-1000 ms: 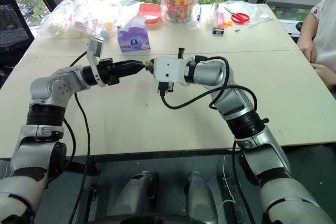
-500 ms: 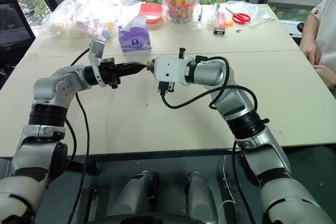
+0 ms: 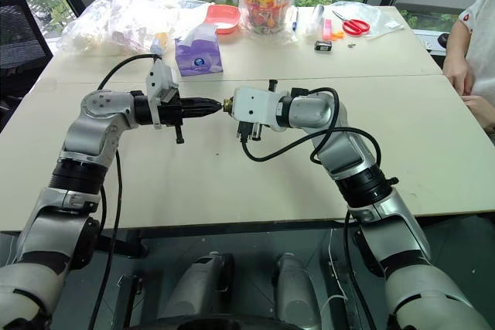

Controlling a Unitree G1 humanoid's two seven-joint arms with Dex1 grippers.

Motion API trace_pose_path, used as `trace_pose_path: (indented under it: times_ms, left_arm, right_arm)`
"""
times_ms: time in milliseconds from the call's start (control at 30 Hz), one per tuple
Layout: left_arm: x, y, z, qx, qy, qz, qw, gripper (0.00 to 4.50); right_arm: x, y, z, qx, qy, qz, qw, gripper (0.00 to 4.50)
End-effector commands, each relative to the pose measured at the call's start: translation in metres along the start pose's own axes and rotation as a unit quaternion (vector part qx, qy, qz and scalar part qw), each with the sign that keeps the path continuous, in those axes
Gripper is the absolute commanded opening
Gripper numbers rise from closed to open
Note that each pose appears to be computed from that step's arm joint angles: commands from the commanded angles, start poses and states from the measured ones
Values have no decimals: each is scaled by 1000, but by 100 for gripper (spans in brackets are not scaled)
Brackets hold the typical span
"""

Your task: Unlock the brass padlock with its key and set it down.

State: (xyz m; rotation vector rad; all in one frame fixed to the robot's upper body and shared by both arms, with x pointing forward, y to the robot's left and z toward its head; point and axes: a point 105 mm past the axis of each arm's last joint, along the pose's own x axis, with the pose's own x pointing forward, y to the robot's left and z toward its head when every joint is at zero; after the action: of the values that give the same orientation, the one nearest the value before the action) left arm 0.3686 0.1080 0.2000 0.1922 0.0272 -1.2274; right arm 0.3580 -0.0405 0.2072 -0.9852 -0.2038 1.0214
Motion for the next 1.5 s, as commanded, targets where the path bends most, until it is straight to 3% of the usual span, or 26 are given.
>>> trace_pose_path:
  times_ms: [33,133,967,1067,1133,1400,1500]
  left_arm:
    - [-11,0,16,-85,-35,-26,995,62]
    - [-19,3,11,-127,-34,-19,991,180]
    - [2,4,21,-162,-79,-41,983,180]
    - [3,3,19,-161,-73,-44,983,93]
    - [3,3,19,-160,-70,-46,984,12]
    - [3,6,20,-158,-77,-34,984,5]
    - [3,6,21,-163,-87,-31,982,0]
  right_arm:
    - [-4,-13,29,-48,-43,-26,998,70]
    - [-4,-14,29,-52,-42,-31,997,70]
    - [-2,-17,35,-59,-49,-43,996,70]
    - [-1,-17,35,-59,-50,-44,996,70]
    - [-1,-17,36,-59,-51,-44,996,70]
    - [-1,-15,35,-53,-51,-42,996,70]
    - [-3,-17,32,-40,-48,-48,997,215]
